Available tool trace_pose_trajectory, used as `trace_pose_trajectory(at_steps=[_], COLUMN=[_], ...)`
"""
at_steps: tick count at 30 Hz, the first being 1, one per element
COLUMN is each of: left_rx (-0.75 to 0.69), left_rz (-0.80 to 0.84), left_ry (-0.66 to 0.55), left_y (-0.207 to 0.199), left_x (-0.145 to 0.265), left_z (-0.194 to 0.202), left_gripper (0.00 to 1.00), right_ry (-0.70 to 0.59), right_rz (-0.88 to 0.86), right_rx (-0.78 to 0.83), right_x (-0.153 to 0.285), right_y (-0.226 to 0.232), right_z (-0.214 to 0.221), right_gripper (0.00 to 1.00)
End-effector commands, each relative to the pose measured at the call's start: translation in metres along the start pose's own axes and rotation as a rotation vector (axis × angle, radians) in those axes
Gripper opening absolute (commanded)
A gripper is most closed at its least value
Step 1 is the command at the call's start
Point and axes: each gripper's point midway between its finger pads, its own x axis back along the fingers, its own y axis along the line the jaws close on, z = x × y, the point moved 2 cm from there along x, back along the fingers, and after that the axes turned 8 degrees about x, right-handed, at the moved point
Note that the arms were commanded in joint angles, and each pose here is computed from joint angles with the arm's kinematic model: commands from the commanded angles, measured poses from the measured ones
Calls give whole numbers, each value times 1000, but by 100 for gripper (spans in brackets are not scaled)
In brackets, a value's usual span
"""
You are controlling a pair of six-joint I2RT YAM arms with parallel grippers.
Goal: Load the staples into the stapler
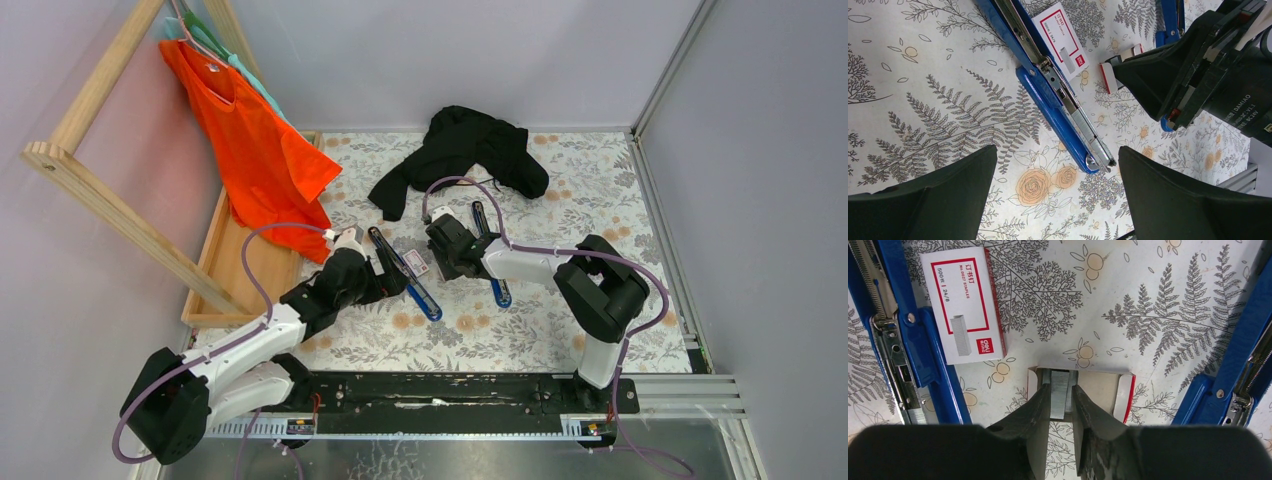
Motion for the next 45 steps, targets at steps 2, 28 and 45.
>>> trace_pose_trajectory(at_steps=[2, 28, 45], left_rx=[-2, -3, -3], left_rz=[75, 75, 77], left_ry=[-43, -38, -33], left_y=[-22, -23, -23], left_x=[0, -1, -2], left_z=[-14, -13, -12], left_gripper=[98, 98, 98], right_ry=[-56, 4, -23], right_rz=[-34, 19, 22], right_rx=[-21, -11, -14], right_x=[10, -3, 9], right_y=[3, -2, -6], right_z=[-23, -14, -14], right_gripper=[29, 29, 26])
